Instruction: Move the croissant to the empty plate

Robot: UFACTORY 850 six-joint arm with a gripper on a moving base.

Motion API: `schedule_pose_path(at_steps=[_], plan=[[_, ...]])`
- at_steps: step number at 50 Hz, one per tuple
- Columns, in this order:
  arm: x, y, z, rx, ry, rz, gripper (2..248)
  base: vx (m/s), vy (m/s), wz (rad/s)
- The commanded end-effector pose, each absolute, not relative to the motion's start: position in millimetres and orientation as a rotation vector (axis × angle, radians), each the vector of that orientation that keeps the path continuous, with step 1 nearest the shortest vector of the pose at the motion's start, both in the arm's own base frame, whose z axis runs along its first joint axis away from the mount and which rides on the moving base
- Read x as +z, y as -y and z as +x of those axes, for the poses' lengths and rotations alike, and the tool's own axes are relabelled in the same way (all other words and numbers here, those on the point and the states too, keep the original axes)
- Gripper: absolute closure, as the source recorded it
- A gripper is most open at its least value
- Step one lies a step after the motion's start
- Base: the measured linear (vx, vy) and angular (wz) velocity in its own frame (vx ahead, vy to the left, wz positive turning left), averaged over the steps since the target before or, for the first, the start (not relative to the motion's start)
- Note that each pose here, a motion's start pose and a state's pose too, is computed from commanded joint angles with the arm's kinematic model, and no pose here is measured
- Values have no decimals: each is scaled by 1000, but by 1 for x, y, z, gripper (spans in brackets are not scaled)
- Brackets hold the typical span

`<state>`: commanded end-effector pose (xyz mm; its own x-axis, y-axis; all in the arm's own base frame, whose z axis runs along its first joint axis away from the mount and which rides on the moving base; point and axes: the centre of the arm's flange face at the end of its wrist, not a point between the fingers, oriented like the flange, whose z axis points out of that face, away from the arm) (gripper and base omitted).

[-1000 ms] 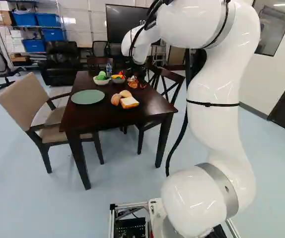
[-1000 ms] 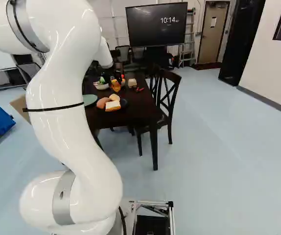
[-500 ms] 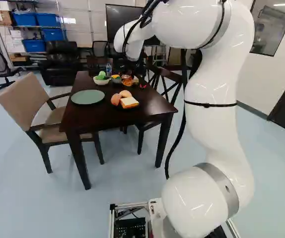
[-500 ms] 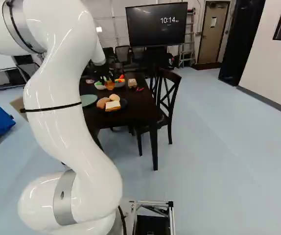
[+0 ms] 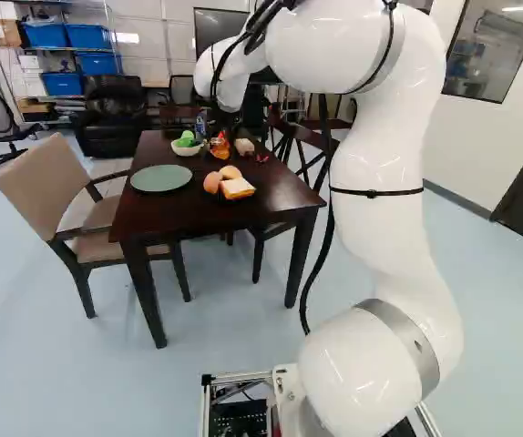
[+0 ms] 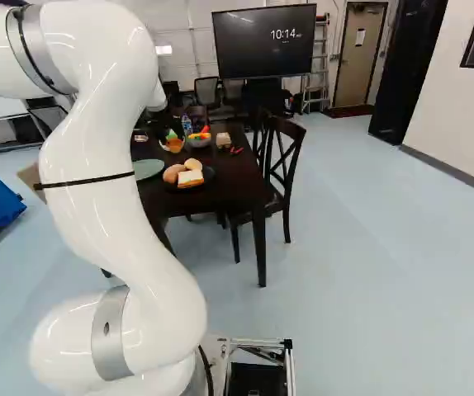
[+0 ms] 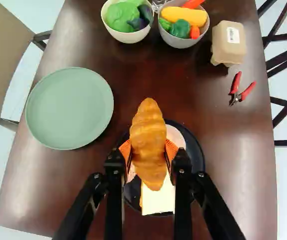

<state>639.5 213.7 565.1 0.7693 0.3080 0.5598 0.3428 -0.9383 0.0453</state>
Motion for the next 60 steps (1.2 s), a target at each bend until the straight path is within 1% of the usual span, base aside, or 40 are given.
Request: schedule_pose_path(at_steps=[60], plan=[[561, -323, 638, -927, 728, -2794, 150, 0, 0, 0]])
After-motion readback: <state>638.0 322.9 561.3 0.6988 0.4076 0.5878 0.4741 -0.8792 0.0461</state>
